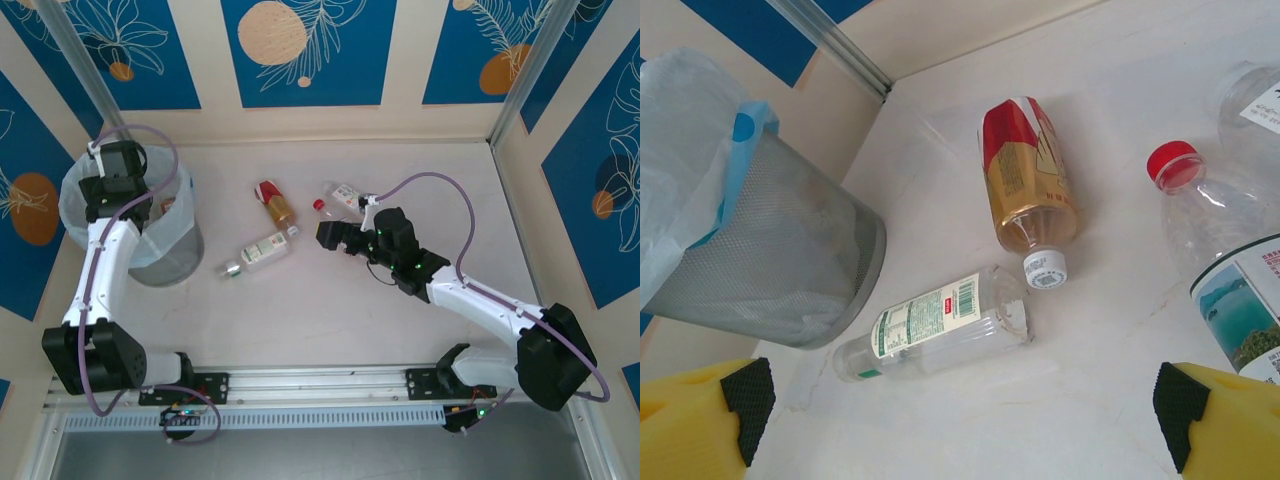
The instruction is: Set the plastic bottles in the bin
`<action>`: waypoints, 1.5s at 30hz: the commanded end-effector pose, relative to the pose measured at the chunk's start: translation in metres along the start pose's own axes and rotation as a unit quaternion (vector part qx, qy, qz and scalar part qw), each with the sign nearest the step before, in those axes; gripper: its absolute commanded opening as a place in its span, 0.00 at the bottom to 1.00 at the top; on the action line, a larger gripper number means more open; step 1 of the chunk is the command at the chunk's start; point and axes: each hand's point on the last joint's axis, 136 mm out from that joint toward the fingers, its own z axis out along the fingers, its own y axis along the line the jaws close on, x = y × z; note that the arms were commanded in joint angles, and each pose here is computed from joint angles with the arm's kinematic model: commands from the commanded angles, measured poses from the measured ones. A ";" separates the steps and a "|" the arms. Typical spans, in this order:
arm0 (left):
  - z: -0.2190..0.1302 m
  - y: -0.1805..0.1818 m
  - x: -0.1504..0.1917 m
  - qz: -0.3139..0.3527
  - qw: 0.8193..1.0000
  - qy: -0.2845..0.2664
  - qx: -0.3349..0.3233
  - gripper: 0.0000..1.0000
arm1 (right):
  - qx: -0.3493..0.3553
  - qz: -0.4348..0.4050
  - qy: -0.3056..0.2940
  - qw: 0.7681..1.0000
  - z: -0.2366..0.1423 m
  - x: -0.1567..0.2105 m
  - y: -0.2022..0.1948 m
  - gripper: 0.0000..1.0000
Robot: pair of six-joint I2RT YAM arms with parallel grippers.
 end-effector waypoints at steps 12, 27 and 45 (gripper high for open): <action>-0.008 0.003 -0.015 -0.049 0.998 0.012 0.022 0.94 | -0.001 0.003 -0.005 1.000 0.002 -0.008 0.003 0.99; -0.078 -0.059 -0.038 -0.059 0.973 -0.004 0.224 0.99 | 0.018 0.021 -0.004 1.000 -0.001 0.002 -0.010 1.00; -0.194 -0.180 -0.003 0.092 0.874 -0.055 0.474 0.99 | 0.065 0.041 -0.001 0.997 -0.011 0.006 -0.032 0.99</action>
